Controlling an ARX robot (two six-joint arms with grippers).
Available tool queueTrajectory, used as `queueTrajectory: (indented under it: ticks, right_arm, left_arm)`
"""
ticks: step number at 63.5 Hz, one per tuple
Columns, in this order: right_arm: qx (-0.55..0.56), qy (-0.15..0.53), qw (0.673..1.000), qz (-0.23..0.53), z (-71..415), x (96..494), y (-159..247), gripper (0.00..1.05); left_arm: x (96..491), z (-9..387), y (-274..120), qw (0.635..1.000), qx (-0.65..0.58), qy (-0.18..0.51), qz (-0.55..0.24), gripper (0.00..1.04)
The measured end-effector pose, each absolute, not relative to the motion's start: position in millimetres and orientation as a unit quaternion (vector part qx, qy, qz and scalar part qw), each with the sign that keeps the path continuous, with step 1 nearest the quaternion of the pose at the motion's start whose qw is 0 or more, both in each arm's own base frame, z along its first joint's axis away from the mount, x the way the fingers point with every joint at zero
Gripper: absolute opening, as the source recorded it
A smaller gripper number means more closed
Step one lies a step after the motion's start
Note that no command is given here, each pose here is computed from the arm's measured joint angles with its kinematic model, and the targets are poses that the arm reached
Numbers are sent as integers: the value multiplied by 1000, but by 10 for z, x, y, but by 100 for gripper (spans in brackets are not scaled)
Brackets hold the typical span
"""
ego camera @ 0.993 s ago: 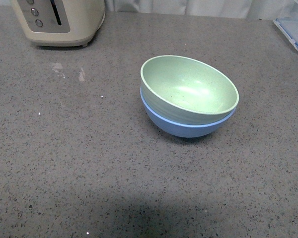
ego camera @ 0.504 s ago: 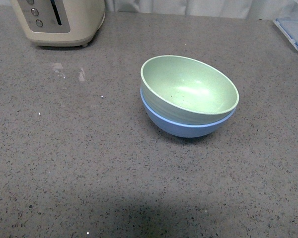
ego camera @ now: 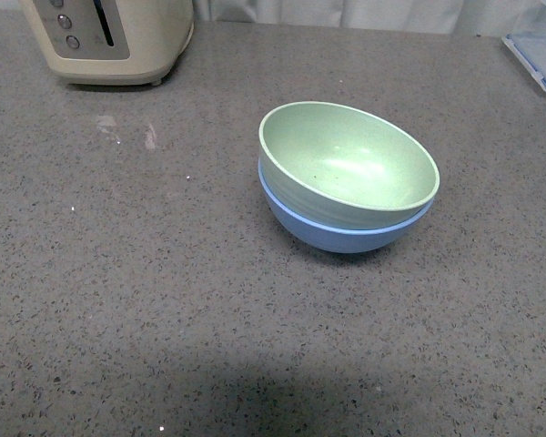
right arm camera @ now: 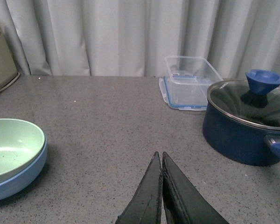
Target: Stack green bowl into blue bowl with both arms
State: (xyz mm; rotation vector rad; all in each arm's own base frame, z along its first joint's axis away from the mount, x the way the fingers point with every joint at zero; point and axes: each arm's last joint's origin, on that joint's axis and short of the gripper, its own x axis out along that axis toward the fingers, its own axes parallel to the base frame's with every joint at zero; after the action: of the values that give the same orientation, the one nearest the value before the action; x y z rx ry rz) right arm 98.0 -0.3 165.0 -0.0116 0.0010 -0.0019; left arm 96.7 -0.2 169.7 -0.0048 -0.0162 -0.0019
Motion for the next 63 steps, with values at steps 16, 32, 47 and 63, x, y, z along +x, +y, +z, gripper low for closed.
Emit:
queueTrajectory:
  ticks: [16, 32, 47, 63]
  right_arm:
    - [-5, 1, 1000, 0, 1648, 978, -2, 38]
    - [-5, 0, 1000, 0, 1650, 976, -2, 82]
    - [-5, 0, 1000, 0, 1649, 976, -2, 95]
    - [-5, 0, 1000, 0, 1649, 976, -2, 95]
  left_arm:
    - [967, 1697, -2, 1000, -2, -8, -1, 98]
    - [967, 1697, -2, 1000, -2, -8, -1, 98]
    - [967, 1697, -2, 1000, -2, -8, -1, 98]
    - [967, 1697, -2, 1000, -2, -8, -1, 98]
